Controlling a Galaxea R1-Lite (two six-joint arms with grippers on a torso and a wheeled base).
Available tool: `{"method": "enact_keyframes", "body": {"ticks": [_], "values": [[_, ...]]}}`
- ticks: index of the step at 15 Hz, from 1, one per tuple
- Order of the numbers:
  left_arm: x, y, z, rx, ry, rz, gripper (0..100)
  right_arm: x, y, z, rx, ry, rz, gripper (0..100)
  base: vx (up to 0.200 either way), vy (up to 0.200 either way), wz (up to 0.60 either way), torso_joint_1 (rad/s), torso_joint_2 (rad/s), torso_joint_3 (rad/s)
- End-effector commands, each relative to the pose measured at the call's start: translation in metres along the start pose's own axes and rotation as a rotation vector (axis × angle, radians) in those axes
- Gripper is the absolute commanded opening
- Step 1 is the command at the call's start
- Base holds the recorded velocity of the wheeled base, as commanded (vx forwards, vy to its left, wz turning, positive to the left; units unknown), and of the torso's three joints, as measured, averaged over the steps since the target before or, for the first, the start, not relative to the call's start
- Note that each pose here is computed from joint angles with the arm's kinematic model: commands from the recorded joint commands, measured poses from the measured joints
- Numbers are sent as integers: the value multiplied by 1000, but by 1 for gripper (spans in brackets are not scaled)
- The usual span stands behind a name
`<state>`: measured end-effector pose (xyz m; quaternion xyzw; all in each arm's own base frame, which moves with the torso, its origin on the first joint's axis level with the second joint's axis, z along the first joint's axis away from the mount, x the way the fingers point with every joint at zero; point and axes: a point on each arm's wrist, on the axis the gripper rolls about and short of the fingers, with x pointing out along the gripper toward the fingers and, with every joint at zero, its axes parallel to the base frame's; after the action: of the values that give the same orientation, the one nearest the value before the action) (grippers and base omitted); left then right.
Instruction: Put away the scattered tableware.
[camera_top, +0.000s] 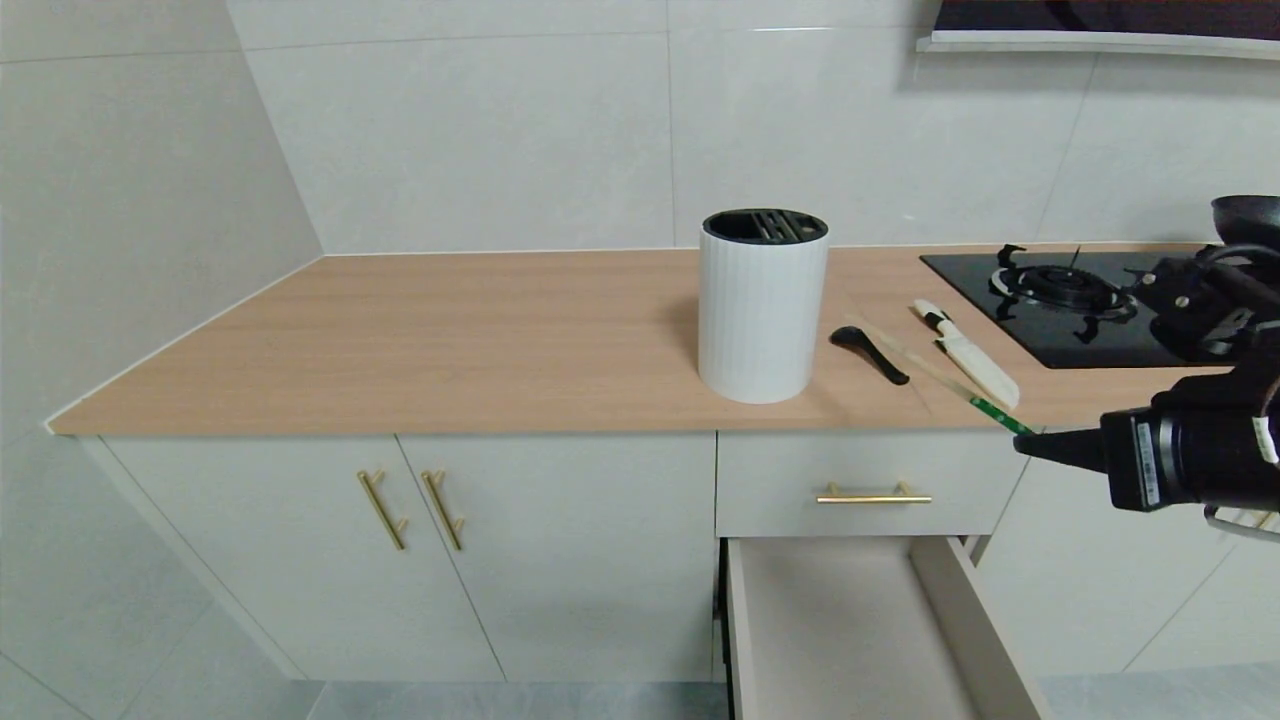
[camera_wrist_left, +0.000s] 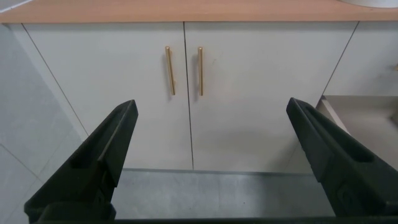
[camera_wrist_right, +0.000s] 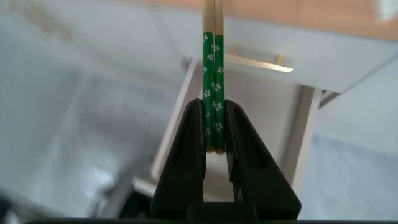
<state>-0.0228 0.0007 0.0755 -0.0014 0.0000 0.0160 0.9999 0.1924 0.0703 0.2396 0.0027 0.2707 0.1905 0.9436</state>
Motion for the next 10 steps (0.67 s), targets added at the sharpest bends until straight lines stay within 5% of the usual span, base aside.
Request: {"method": "enact_keyframes", "body": {"ticks": [1, 10], "values": [[0, 0, 0, 0, 0, 0, 100, 0, 2, -13, -50, 35, 15, 0, 0, 0, 0, 0, 0, 0], [0, 0, 0, 0, 0, 0, 100, 23, 17, -36, -113, 165, 81, 0, 0, 0, 0, 0, 0, 0]]}}
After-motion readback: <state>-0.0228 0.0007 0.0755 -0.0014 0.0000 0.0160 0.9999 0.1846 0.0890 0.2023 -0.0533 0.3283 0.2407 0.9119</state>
